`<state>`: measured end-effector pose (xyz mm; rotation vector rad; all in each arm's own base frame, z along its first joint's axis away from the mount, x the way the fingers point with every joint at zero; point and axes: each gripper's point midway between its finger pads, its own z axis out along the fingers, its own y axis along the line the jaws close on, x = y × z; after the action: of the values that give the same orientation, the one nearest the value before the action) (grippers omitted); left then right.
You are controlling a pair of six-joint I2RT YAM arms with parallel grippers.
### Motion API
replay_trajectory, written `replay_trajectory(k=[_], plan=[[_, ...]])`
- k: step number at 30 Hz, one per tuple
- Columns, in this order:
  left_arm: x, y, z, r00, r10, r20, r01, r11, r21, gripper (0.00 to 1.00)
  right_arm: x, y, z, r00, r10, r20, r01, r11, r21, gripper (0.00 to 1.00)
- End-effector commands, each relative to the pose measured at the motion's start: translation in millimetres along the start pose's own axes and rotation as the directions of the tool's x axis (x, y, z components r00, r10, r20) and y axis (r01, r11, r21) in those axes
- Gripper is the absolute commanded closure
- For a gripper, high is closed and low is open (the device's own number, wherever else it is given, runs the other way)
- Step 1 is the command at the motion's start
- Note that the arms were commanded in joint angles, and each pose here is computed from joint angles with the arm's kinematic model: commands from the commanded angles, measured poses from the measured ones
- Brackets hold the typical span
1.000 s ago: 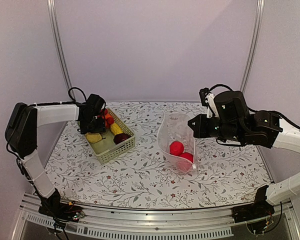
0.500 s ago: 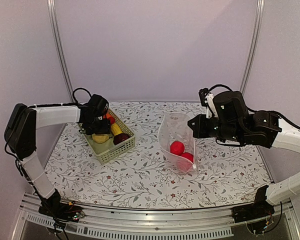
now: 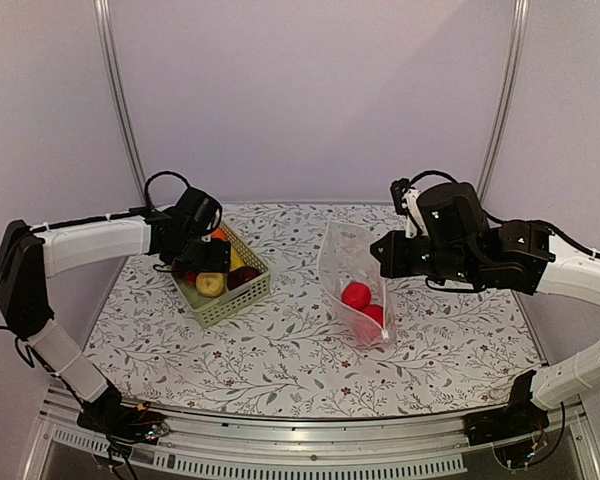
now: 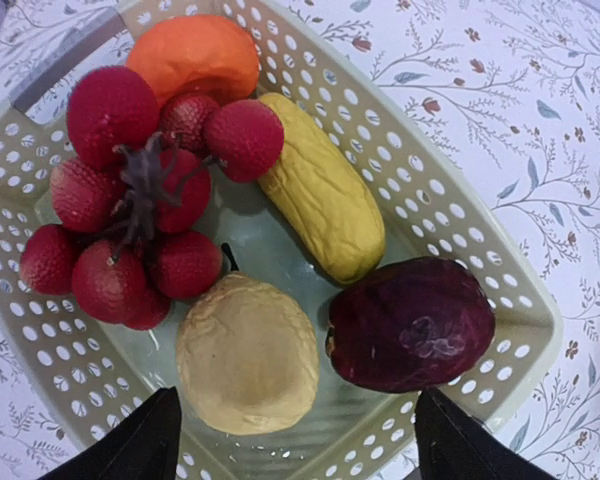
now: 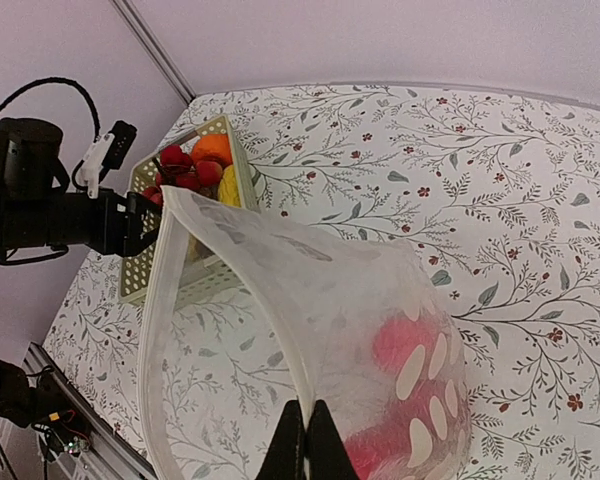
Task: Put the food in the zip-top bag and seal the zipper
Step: Adjust the fake fruit in the bin, then pick up the fake fruit from the bin.
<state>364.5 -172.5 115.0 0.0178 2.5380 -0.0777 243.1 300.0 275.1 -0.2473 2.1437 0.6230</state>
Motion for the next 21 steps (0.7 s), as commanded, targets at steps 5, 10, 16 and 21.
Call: replay_trajectory(k=[5, 10, 16, 21], plan=[[4.6, 26.8, 15.0, 0.995, -0.072, -0.075, 0.068, 0.996, -0.054, 0.18, -7.6, 8.8, -3.8, 1.000, 0.004, 0.012, -0.004, 1.000, -0.026, 1.00], [17.5, 22.6, 28.3, 0.987, -0.095, -0.130, 0.091, 0.995, -0.043, 0.18, -7.8, 5.6, -6.7, 1.000, 0.006, 0.018, -0.005, 1.000, -0.017, 1.00], [32.0, 27.0, 38.4, 0.979, -0.128, -0.156, 0.119, 0.991, -0.065, 0.17, -8.7, 5.9, -6.5, 1.000, 0.004, 0.021, -0.004, 1.000, -0.017, 1.00], [41.4, 26.8, 45.2, 0.971, -0.158, -0.180, 0.147, 0.987, -0.070, 0.15, -8.9, 6.9, -5.4, 1.000, 0.000, 0.019, 0.001, 1.000, -0.018, 1.00]])
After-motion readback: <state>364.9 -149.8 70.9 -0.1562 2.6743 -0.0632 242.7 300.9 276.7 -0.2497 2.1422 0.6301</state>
